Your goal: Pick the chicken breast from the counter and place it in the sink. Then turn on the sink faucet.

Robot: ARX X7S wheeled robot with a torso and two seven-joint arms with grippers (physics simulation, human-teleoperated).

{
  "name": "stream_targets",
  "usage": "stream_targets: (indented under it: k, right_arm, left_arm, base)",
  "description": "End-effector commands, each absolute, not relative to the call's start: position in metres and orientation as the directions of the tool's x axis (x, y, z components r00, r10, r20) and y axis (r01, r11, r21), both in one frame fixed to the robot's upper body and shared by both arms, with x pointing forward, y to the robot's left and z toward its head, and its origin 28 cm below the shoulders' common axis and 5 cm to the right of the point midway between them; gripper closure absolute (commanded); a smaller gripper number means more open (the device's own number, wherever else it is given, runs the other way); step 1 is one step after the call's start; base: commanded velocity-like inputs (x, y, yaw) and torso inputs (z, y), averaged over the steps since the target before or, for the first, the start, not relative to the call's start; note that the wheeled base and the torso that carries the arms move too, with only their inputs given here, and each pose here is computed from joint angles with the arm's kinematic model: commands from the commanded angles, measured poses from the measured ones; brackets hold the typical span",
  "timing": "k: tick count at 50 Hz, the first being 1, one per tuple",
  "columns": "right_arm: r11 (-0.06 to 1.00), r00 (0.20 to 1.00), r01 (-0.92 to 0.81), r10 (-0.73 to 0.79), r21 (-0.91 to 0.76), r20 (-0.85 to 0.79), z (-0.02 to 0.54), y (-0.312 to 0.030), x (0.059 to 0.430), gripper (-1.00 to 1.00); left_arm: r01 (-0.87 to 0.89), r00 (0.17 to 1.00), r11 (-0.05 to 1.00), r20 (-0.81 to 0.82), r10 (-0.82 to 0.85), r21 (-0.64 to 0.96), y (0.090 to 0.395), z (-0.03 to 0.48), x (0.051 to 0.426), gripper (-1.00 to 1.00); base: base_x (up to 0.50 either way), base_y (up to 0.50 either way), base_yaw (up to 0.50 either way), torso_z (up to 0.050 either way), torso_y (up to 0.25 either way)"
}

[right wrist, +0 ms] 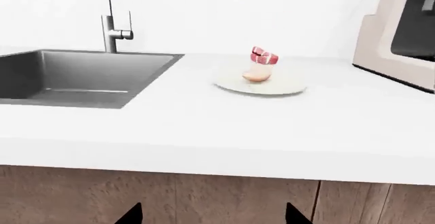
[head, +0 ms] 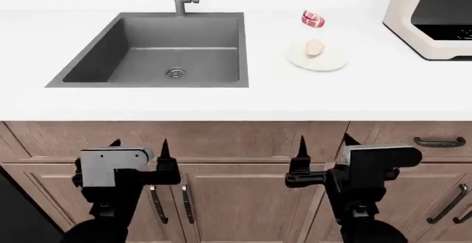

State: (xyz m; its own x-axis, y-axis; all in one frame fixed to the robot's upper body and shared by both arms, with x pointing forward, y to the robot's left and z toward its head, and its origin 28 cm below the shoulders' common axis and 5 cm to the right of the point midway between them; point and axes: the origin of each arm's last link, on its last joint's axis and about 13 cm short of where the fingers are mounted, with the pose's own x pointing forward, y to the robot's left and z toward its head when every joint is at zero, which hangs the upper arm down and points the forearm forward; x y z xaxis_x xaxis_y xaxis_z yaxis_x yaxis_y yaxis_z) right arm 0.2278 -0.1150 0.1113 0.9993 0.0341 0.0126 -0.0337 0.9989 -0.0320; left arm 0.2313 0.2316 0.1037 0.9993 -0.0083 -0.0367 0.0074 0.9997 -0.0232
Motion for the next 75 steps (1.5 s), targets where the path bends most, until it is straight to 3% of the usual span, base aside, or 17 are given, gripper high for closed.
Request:
stream_targets:
  k: [1,6,9,12,16,28,39,48,75]
  right_arm:
    - [0.993,0.997,-0.074,0.076,-0.088,0.019,0.211,-0.132,0.229,-1.0]
    - [0.994,0.996,-0.049,0.056,-0.096,0.071,0.259,-0.139,0.237,-1.0]
    - [0.993,0.992,0.08,-0.07,-0.088,0.104,0.292,-0.149,0.243,-1.0]
    - [0.994,0.993,-0.01,0.023,-0.111,0.118,0.321,-0.144,0.238,-1.0]
    - [0.992,0.99,-0.009,0.026,-0.125,0.139,0.346,-0.143,0.234,-1.0]
    - [0.985,0.983,-0.026,0.057,-0.172,0.176,0.427,-0.143,0.223,-1.0]
    - [0.981,0.968,-0.018,0.065,-0.194,0.242,0.502,-0.141,0.205,-1.0]
    - [0.986,0.963,0.001,0.045,-0.168,0.267,0.508,-0.14,0.208,-1.0]
    - [0.983,0.977,0.021,0.018,-0.181,0.211,0.501,-0.142,0.226,-1.0]
  left_arm:
    - [0.056,0.997,0.997,-0.052,-0.054,0.05,0.24,0.203,0.239,-1.0]
    - [0.013,1.0,0.995,0.011,-0.014,0.104,0.243,0.265,0.249,-1.0]
    - [0.029,0.999,0.993,0.01,-0.03,0.11,0.241,0.297,0.252,-1.0]
    - [0.056,0.996,0.991,0.065,-0.064,0.124,0.24,0.332,0.252,-1.0]
    - [0.01,0.994,0.998,0.104,-0.016,0.066,0.242,0.359,0.255,-1.0]
    - [-0.038,0.988,0.993,0.153,0.02,0.115,0.246,0.43,0.25,-1.0]
    - [-0.067,0.961,0.991,0.273,0.033,0.118,0.253,0.52,0.222,-1.0]
    - [-0.099,0.957,0.992,0.281,0.072,0.082,0.257,0.521,0.232,-1.0]
    - [-0.138,0.958,0.989,0.262,0.119,0.056,0.266,0.512,0.239,-1.0]
  base:
    - [0.0,0.0,0.0,0.0,0.0]
    - [0.0,0.0,0.0,0.0,0.0]
    - [0.0,0.0,0.0,0.0,0.0]
    - [0.0,0.0,0.0,0.0,0.0]
    - [0.0,0.0,0.0,0.05,0.0]
    - [0.0,0.0,0.0,0.05,0.0]
    - [0.0,0.0,0.0,0.05,0.0]
    - [0.04,0.0,0.0,0.05,0.001]
    - [0.5,-0.03,0.0,0.05,0.016]
